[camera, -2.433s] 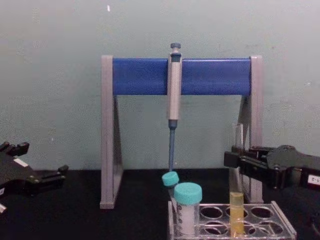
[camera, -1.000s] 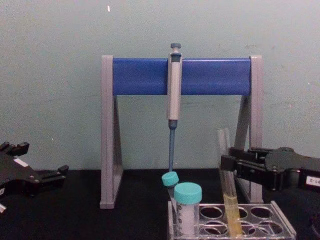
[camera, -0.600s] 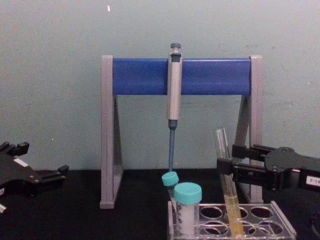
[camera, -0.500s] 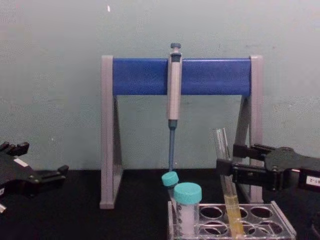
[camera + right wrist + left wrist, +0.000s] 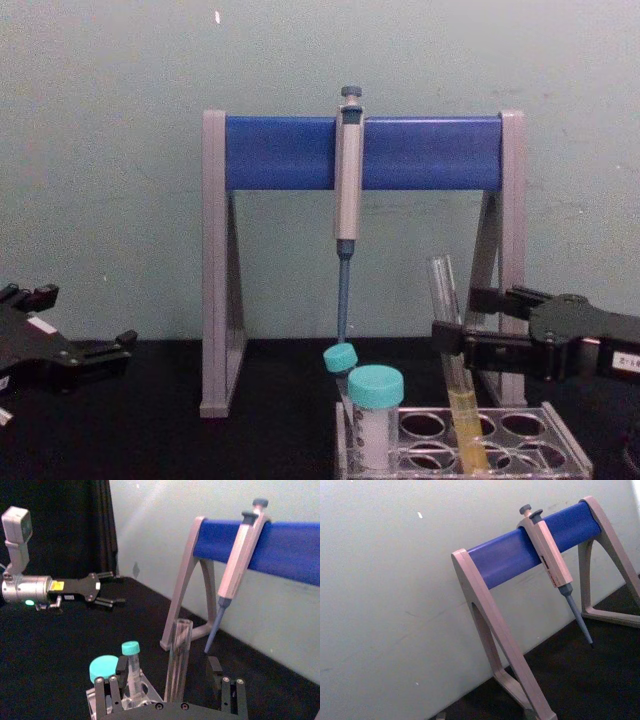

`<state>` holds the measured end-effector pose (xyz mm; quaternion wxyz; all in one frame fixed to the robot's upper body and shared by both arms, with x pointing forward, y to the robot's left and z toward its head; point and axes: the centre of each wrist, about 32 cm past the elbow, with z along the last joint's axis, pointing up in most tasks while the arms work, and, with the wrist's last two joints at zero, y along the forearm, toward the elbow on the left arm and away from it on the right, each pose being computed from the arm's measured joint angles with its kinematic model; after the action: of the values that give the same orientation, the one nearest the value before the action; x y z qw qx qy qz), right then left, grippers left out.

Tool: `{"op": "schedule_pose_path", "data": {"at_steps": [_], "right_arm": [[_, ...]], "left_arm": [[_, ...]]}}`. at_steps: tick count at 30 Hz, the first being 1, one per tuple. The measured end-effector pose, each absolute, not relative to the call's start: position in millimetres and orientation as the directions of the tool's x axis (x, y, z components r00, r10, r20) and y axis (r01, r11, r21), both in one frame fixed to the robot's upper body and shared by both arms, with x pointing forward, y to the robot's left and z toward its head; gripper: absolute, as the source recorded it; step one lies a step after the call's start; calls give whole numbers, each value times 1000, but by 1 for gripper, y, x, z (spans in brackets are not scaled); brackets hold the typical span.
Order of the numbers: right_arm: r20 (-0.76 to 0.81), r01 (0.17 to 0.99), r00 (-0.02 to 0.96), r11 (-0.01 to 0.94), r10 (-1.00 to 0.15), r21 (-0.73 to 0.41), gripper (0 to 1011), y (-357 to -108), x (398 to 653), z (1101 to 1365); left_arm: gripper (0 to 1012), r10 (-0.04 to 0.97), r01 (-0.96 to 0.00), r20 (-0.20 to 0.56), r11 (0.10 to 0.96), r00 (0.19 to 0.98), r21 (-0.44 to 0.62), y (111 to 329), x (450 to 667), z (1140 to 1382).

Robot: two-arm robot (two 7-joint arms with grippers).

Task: Pick up the test tube from the test tube rack, shake it, then place it back into the test tube rack.

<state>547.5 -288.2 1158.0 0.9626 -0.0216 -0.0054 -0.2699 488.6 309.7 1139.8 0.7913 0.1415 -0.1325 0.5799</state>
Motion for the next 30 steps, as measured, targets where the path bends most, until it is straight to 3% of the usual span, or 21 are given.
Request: {"op": "schedule_pose_path", "data": {"at_steps": [8,12,15,22,25,30], "right_arm": [[29,575,810,803,-585,156,1000,-294,537,1168],[65,653,717,701,-694,287,1000,-296,528,1177],[94,705,640,632,-762,323,1000,-295,522,1181],[115,825,455,467,-883,318,1000,-293,512,1178],[137,889,363,386,-922,245,1000,-290,506,1168],[184,936,302,328,-935,129,1000,-287,500,1154]], "left_arm": [[1001,880,-955,374,287,292,70,310,489,1140],[1001,880,-955,374,287,292,70,310,489,1140],[1001,880,-955,374,287,292,70,310,489,1140],[1001,880,-955,374,287,292,70,310,489,1140],[1001,880,-955,374,287,292,70,310,489,1140],[1001,880,-955,374,287,292,70,310,489,1140]]}}
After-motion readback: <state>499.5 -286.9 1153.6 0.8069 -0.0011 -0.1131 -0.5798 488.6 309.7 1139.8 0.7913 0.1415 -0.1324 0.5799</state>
